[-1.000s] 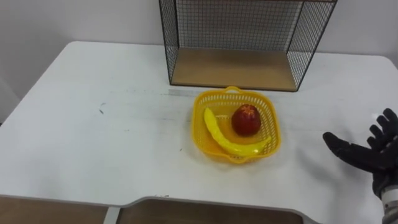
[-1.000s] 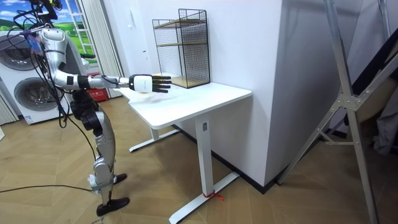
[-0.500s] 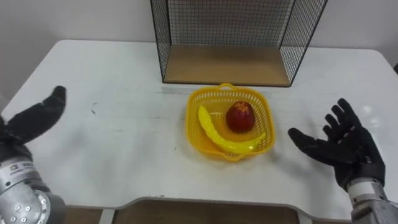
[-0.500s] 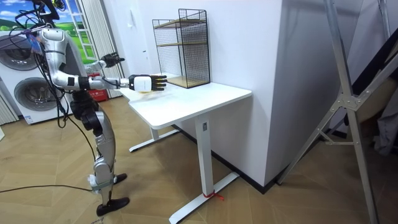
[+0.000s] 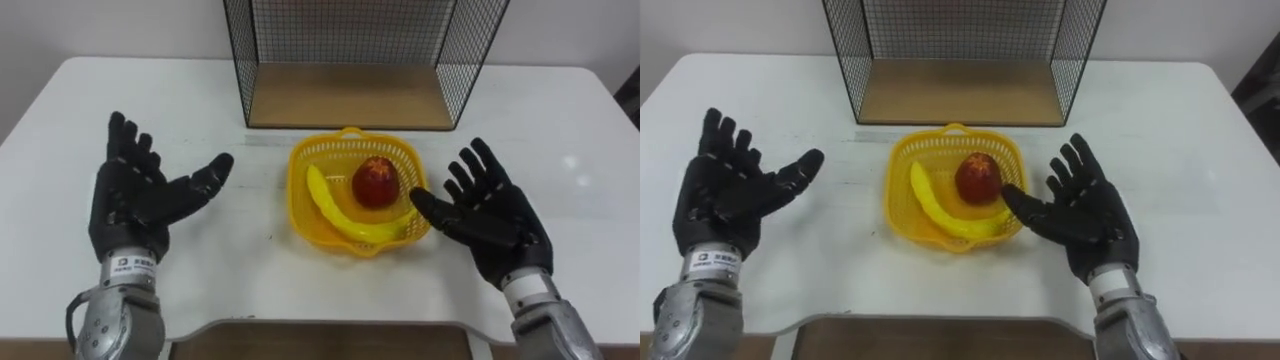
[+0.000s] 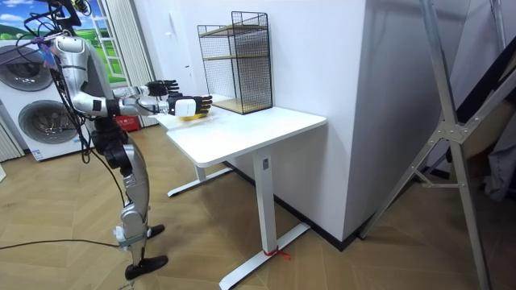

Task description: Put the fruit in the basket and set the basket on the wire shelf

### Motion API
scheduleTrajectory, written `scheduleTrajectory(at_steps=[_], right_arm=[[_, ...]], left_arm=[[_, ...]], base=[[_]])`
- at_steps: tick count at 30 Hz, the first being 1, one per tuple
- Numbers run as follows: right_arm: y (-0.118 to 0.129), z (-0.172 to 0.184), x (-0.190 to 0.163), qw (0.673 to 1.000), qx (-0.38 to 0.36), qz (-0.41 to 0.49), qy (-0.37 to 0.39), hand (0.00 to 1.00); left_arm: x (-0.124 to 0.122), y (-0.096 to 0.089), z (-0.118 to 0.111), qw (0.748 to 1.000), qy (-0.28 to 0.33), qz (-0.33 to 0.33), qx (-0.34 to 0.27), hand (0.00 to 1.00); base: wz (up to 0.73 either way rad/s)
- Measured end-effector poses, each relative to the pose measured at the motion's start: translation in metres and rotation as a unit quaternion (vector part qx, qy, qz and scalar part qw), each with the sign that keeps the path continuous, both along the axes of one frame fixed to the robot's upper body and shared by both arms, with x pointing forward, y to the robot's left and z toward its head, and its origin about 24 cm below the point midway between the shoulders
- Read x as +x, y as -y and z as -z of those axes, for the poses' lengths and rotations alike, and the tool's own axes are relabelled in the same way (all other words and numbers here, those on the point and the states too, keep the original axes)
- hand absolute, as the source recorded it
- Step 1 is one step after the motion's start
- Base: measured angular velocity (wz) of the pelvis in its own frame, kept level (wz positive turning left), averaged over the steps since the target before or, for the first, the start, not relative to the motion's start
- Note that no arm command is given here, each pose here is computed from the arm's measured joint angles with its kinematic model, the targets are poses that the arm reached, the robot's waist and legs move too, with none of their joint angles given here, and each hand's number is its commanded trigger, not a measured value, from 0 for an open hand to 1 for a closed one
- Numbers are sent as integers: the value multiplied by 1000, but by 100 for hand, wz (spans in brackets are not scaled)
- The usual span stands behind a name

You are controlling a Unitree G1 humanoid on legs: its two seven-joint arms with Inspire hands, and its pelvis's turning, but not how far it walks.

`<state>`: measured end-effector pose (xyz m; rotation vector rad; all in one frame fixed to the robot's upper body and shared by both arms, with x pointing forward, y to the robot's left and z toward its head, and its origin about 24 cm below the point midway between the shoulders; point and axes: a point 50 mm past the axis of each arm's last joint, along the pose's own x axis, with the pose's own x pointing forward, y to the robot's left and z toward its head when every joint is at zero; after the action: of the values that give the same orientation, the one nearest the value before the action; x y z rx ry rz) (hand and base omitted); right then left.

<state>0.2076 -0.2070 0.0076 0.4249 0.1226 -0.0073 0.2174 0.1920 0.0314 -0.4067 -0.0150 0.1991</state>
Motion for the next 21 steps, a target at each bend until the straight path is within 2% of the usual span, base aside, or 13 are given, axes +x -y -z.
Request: scheduleTrajectory(at_steps=[5,8,21], right_arm=[[-19,8,-1,999,23,-29,-10,0],[-24,9,-1,999,31,-40,-9,0],[-28,11,3,997,62,-39,-13,0]], left_arm=[[-2,15,20,998,-45,48,-5,0],[-3,22,24,996,-56,73,-7,0],[-4,26,32,991,-73,95,-57,0]], base=[[-10],[-1],[0]])
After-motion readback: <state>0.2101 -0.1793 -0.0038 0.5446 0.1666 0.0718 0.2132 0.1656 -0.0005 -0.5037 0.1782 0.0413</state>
